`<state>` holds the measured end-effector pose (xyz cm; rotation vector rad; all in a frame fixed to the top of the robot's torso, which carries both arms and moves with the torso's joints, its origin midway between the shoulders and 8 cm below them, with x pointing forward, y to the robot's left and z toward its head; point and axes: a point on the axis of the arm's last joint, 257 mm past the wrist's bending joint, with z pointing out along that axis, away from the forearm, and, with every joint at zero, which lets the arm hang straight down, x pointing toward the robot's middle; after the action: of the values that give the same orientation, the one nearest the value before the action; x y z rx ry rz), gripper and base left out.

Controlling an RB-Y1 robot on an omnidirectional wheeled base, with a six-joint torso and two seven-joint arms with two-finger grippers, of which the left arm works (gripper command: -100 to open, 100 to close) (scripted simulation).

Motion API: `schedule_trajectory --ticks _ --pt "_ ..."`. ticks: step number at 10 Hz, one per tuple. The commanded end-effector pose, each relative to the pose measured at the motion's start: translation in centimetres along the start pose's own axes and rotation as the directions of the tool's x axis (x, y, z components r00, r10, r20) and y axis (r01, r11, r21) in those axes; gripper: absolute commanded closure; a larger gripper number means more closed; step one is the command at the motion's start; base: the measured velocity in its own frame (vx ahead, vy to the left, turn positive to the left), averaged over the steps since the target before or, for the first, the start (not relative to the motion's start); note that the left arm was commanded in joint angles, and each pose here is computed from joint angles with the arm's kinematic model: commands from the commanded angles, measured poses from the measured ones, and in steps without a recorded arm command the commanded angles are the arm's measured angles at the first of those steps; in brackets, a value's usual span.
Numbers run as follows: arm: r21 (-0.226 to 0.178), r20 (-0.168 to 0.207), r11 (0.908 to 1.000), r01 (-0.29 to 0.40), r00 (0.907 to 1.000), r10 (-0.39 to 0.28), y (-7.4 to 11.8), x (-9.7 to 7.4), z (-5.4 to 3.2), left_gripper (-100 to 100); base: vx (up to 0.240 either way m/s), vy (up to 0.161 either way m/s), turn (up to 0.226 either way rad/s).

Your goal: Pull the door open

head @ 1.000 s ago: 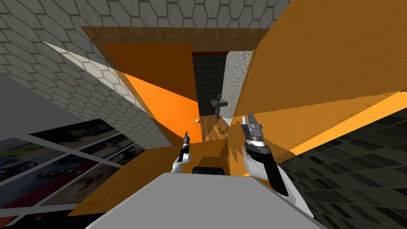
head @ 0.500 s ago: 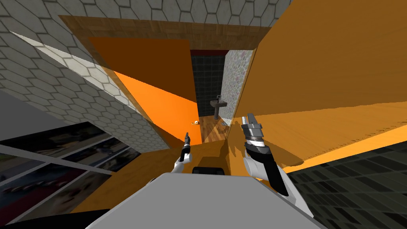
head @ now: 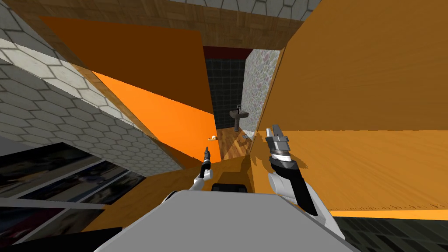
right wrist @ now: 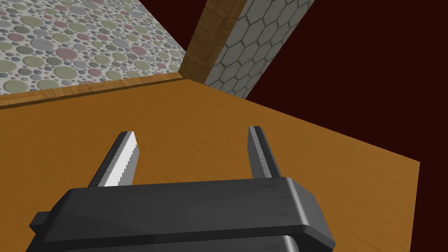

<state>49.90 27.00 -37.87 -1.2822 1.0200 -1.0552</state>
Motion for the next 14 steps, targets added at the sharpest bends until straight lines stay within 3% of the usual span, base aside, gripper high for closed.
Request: schedule_trajectory --ticks 1,6,7,8,11,12,13,14 --pt "-0.011 0.004 0.9999 -0.001 1.0000 0.001 0.5 0.3 -0.14 -100 0.133 0.004 -0.060" --pt "-0.029 0.010 0.9996 -0.001 1.0000 0.001 1.1 0.6 -0.38 -100 0.071 -0.014 -0.060" --pt "-0.025 0.016 0.9996 -0.014 0.9998 0.014 1.0 -0.5 -0.11 -100 -0.057 -0.021 0.239" --pt "-0.025 0.016 0.9996 -0.014 0.9998 0.014 1.0 -0.5 -0.11 -100 -0.080 -0.021 0.117" --pt "-0.019 0.035 0.9991 -0.037 0.9987 0.038 0.8 -3.7 0.47 -100 -0.157 -0.036 0.204" --pt "-0.019 0.035 0.9991 -0.037 0.9987 0.038 0.8 -3.7 0.47 -100 -0.098 -0.019 0.054" --pt "-0.020 0.047 0.9992 -0.034 0.9983 0.035 0.9 -5.3 0.58 -100 -0.039 -0.005 -0.054" --pt "-0.023 0.051 0.9994 -0.027 0.9983 0.028 0.9 -5.7 0.55 -100 0.078 0.006 -0.223"
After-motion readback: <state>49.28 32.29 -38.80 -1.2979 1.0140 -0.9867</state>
